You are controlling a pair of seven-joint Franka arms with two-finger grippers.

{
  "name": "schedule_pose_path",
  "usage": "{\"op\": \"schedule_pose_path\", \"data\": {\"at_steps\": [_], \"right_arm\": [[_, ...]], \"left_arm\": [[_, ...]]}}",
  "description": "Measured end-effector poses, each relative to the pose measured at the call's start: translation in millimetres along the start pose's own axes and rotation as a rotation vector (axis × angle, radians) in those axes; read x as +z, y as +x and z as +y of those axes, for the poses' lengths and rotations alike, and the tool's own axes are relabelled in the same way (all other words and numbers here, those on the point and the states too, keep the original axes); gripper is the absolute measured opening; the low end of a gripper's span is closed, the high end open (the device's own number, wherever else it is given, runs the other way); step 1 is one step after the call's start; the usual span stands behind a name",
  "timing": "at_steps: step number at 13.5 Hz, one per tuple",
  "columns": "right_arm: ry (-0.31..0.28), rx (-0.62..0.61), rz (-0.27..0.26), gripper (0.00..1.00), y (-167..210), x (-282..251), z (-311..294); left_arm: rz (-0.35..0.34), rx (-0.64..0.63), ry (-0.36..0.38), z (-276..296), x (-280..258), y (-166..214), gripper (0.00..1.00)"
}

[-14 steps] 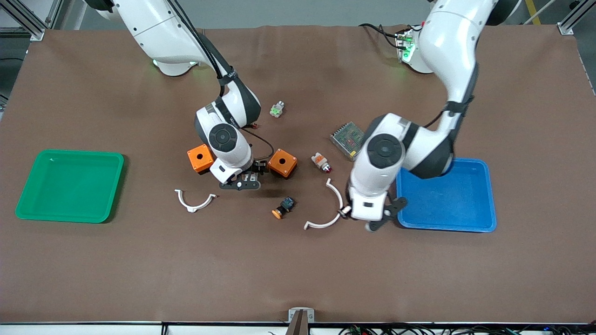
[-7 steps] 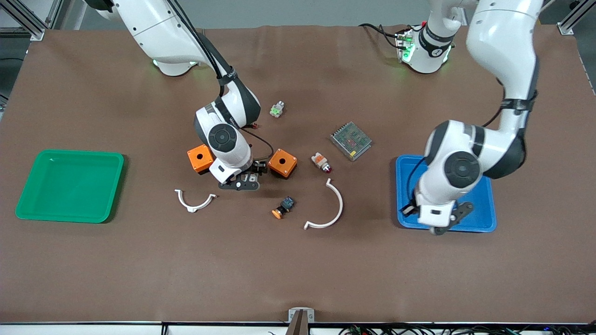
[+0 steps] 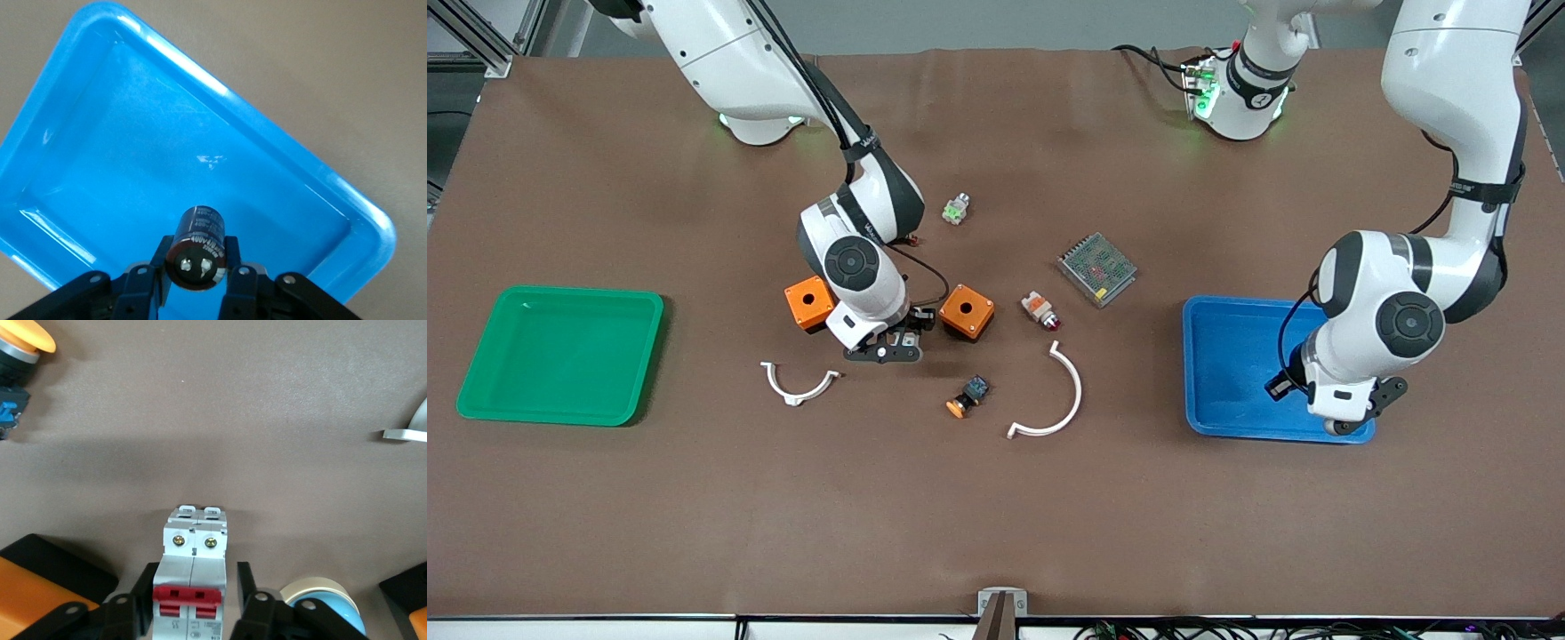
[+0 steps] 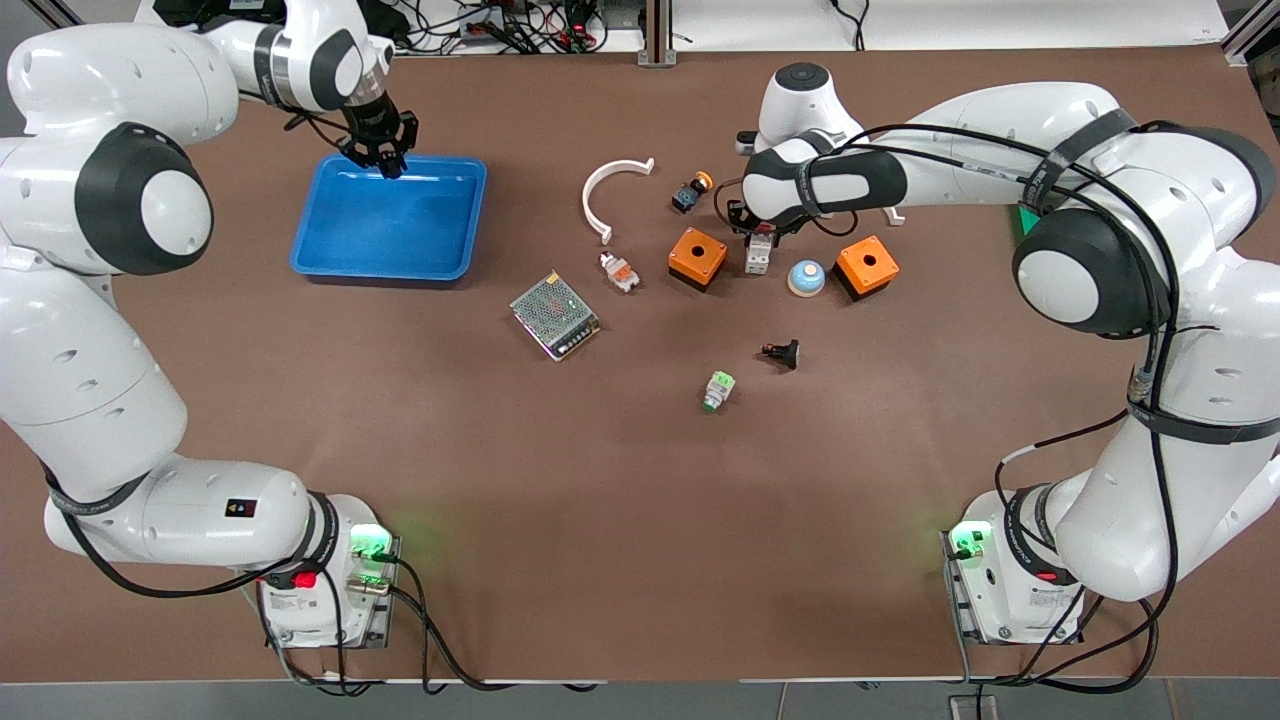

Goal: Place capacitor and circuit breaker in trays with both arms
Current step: 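Carry the capacitor over the blue tray while the right gripper lifts the breaker, then lower the capacitor into the blue tray while the right gripper carries the breaker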

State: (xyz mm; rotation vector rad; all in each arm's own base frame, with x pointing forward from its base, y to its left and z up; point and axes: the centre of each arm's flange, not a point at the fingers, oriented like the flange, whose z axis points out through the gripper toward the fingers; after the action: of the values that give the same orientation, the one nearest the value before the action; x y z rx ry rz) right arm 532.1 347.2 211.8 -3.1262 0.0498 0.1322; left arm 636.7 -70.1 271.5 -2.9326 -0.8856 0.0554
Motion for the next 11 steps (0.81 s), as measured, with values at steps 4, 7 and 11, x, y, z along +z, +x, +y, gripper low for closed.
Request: {"op": "schedule_pose_path", "data": {"at_steps": [4,7,11], "right_arm": [[0.005,0.044,0.005,0.40,-0.4,-3.3,-3.6],[-0.014,0.056,-0.024,0.40,2.1,-32.9,-6.2],[-0.071,0.105,-0.115,0.40,21.7,-135.3,22.2]], "left_arm": [[0.019,-0.003,-0.026,-6.6,20.2,-4.5,0.34],[0.023,-0.008,-0.034,-12.0,32.9,-6.7,0.34],[0.015,-0.007,-0.029,-13.2,41.7,-8.8,0.34]]}}
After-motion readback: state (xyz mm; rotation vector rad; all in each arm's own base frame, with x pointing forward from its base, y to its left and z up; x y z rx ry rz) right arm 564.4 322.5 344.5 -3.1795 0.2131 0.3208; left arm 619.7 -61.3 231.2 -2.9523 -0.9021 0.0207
